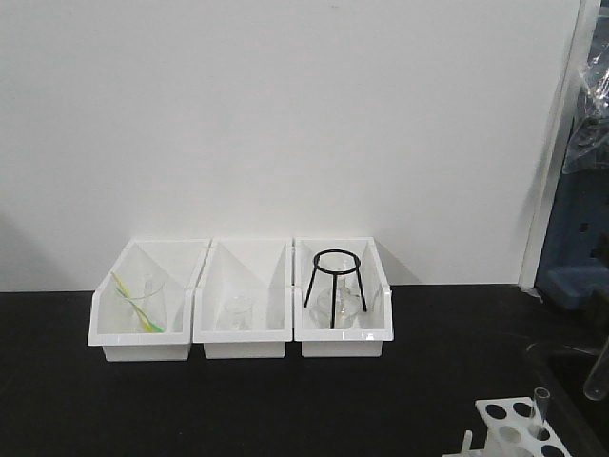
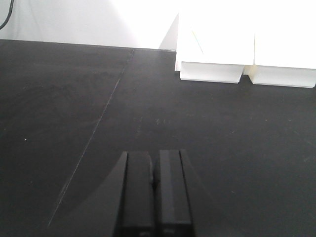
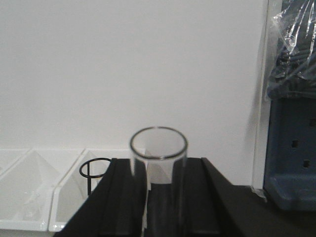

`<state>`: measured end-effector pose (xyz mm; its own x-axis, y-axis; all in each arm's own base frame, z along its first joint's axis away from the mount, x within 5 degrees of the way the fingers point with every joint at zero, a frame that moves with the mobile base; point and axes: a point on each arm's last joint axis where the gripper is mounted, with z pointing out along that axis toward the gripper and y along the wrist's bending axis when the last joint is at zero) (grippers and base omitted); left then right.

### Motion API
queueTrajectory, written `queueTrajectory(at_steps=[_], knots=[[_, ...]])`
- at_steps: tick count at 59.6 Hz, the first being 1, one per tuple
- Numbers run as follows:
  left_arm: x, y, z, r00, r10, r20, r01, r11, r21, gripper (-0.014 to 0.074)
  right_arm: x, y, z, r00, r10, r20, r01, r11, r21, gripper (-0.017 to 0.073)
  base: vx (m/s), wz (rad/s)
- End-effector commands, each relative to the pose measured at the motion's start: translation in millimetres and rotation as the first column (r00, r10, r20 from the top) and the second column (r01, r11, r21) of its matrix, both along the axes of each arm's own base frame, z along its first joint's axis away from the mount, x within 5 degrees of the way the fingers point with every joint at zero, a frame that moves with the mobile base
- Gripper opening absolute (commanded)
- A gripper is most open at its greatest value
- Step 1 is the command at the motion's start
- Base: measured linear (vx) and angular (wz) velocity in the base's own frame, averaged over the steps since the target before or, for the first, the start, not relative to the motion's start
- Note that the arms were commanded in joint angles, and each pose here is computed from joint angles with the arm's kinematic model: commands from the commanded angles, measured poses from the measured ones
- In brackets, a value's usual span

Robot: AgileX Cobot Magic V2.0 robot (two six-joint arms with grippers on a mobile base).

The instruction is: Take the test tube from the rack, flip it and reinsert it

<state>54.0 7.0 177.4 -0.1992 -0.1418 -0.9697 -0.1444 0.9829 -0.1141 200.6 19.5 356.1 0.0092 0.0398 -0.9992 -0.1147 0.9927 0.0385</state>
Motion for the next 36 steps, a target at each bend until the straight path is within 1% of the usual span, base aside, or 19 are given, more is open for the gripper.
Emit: queueTrajectory(at_steps=[1,3,7,12,15,20,31,34,36], knots=[[1.3,-0.7,7.3,0.996,-0.012,0.088,0.011,1.0,0.006,-0.0006,-11.2,3.4,-1.2,0.971,0.049,0.235,-0.059,0.998,0.036,-0.0008,0.0,0.0],[1.3,-0.7,7.3,0.996,-0.012,0.088,0.011,1.0,0.006,-0.0006,-15.3,4.0,-13.4,0.959,0.058,0.277,-0.076,0.996,0.055,-0.0008,0.0,0.0],[1.3,-0.7,7.3,0.996,-0.012,0.088,0.011,1.0,0.006,-0.0006,-22.2,3.5,-37.2,0.945,0.058,0.321,-0.09,0.992,0.085,-0.0008,0.0,0.0],[1.3,-0.7,7.3,0.996,-0.012,0.088,0.011,1.0,0.006,-0.0006,-27.8,1.8,-63.8,0.945,0.045,0.323,-0.079,0.992,0.095,-0.0008,0.0,0.0],[1.3,-0.7,7.3,0.996,-0.012,0.088,0.011,1.0,0.006,-0.0006,-27.2,1.2,-73.7,0.951,0.037,0.308,-0.065,0.995,0.08,-0.0008,0.0,0.0],[1.3,-0.7,7.3,0.996,-0.012,0.088,0.011,1.0,0.006,-0.0006,-23.2,1.8,-80.4,0.959,0.04,0.281,-0.052,0.998,0.036,-0.0008,0.0,0.0],[1.3,-0.7,7.3,0.996,-0.012,0.088,0.011,1.0,0.006,-0.0006,-17.2,1.9,-85.3,0.963,0.037,0.269,-0.049,0.998,0.04,-0.0008,0.0,0.0],[1.3,-0.7,7.3,0.996,-0.012,0.088,0.011,1.0,0.006,-0.0006,-14.4,2.2,-88.9,0.967,0.038,0.251,-0.047,0.998,0.031,-0.0008,0.0,0.0],[1.3,-0.7,7.3,0.996,-0.012,0.088,0.011,1.0,0.006,-0.0006,-12.6,2.4,-91.3,0.97,0.038,0.24,-0.042,0.999,0.014,-0.0008,0.0,0.0]])
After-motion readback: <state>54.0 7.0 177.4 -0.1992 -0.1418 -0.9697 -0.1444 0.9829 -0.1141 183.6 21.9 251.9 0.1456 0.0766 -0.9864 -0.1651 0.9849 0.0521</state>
